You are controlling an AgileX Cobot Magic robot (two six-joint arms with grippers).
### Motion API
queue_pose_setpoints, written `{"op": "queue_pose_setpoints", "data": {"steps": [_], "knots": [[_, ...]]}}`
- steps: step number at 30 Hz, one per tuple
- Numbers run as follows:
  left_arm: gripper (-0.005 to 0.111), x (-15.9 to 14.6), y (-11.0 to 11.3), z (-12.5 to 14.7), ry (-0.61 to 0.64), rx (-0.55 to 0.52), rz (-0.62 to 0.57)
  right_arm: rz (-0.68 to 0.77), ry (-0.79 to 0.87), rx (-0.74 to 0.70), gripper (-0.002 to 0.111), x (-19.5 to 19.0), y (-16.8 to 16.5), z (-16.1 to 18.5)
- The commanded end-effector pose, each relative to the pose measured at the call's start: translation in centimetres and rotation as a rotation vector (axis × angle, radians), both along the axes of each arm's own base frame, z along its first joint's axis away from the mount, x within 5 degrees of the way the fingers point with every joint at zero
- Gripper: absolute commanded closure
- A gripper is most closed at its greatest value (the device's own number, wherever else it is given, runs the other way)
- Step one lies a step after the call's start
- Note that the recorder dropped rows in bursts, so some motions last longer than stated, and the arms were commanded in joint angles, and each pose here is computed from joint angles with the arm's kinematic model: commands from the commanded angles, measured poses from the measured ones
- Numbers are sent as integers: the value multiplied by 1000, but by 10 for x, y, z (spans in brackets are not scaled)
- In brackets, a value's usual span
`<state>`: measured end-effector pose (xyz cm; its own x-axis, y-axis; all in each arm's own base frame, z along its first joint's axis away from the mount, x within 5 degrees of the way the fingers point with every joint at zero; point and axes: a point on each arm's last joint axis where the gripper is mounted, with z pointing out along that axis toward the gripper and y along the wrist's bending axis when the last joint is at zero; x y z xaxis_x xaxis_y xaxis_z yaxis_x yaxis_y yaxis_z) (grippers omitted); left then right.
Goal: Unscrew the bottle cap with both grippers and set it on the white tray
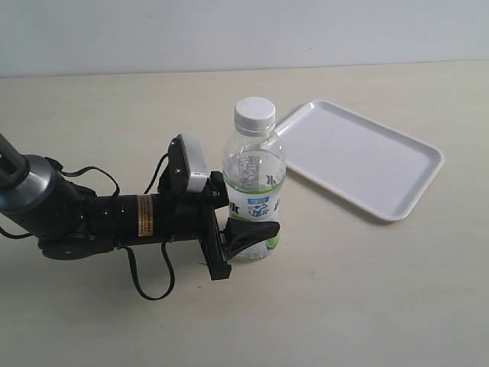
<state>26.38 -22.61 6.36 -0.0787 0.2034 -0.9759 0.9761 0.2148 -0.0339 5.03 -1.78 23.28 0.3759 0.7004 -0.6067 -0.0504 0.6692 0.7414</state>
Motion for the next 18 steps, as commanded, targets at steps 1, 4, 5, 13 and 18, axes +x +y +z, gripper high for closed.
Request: {"op": "queue_pose_setpoints", "data": {"steps": [1, 4, 5, 13, 18], "knots": [[107, 1, -1, 2, -13, -18, 5, -56, -272, 148, 108, -12, -9, 20], [107, 1, -1, 2, -13, -17, 5, -36, -398, 150, 108, -20, -8, 41], [107, 1, -1, 2, -13, -17, 5, -36, -422, 115, 108, -23, -7, 48], [107, 1, -1, 2, -13, -17, 5, -121, -403, -142, 108, 26, -10, 166], [107, 1, -1, 2, -13, -17, 5, -31, -58, -369, 108, 92, -4, 166]]}}
